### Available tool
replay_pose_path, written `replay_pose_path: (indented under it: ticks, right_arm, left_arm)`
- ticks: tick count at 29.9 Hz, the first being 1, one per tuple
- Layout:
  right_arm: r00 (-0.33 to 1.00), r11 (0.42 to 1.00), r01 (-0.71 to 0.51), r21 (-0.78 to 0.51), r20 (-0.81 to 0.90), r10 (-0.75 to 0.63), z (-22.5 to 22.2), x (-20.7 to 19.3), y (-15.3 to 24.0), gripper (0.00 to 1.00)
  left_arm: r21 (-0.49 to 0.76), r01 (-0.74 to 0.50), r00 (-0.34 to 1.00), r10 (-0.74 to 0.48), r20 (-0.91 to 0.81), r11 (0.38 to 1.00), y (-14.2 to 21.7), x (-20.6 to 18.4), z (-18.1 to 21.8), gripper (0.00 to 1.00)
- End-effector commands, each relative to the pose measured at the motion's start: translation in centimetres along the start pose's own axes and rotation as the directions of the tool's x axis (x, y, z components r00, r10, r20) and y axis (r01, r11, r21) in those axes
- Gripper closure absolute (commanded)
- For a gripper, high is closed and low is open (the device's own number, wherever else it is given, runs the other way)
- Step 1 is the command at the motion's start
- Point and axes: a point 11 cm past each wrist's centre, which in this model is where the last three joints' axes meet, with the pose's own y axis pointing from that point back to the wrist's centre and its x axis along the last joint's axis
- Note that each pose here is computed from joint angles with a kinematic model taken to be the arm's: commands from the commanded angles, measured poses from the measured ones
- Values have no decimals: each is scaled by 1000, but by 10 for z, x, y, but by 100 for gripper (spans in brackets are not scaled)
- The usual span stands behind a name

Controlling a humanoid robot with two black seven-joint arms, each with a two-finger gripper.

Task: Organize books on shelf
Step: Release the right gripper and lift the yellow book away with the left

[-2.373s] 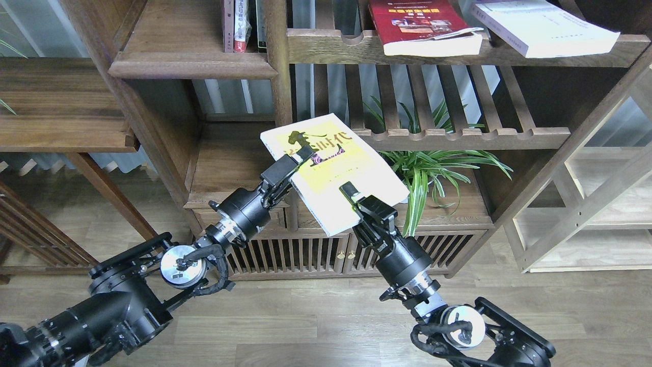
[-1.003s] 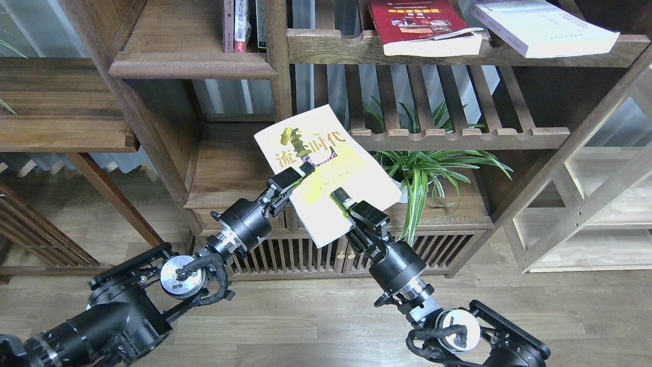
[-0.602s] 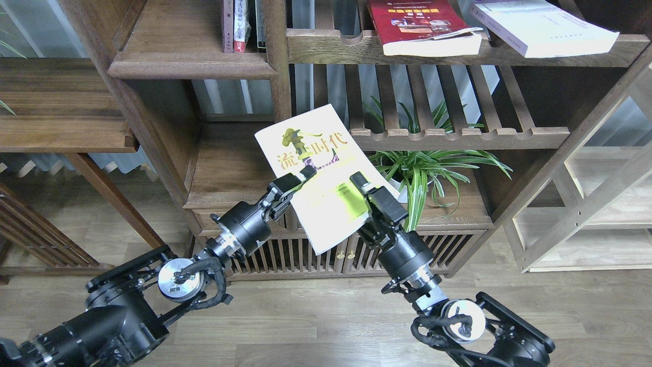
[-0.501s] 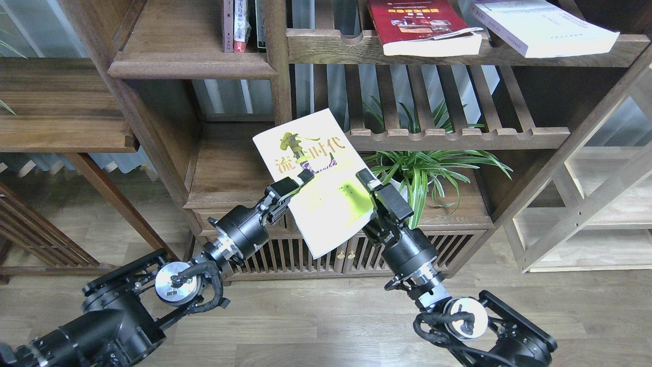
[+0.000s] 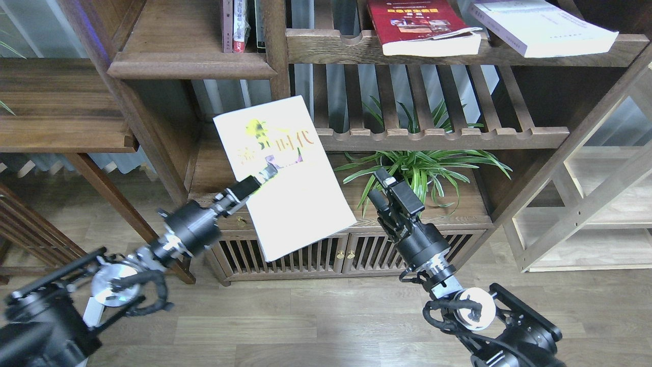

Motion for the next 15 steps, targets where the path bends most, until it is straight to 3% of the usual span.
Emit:
replay_pose_path:
  ticks: [1,5,15]
  right_arm:
    - [1000,1000,1,-4,-13,-1,-2,0,-6,13]
    - [1000,1000,-9,-5,-20,9,-3,2,-7,13]
    - [995,997,-66,-38,-81,63,0,20,4,13]
  left_arm:
    - [-2,17,990,-16,142,1000,12,-10,25,100]
    - [-35,53,957,-41,286,998,22,-29,58,100]
    - [-83,207,866,-143,479,975,40,-94,86,100]
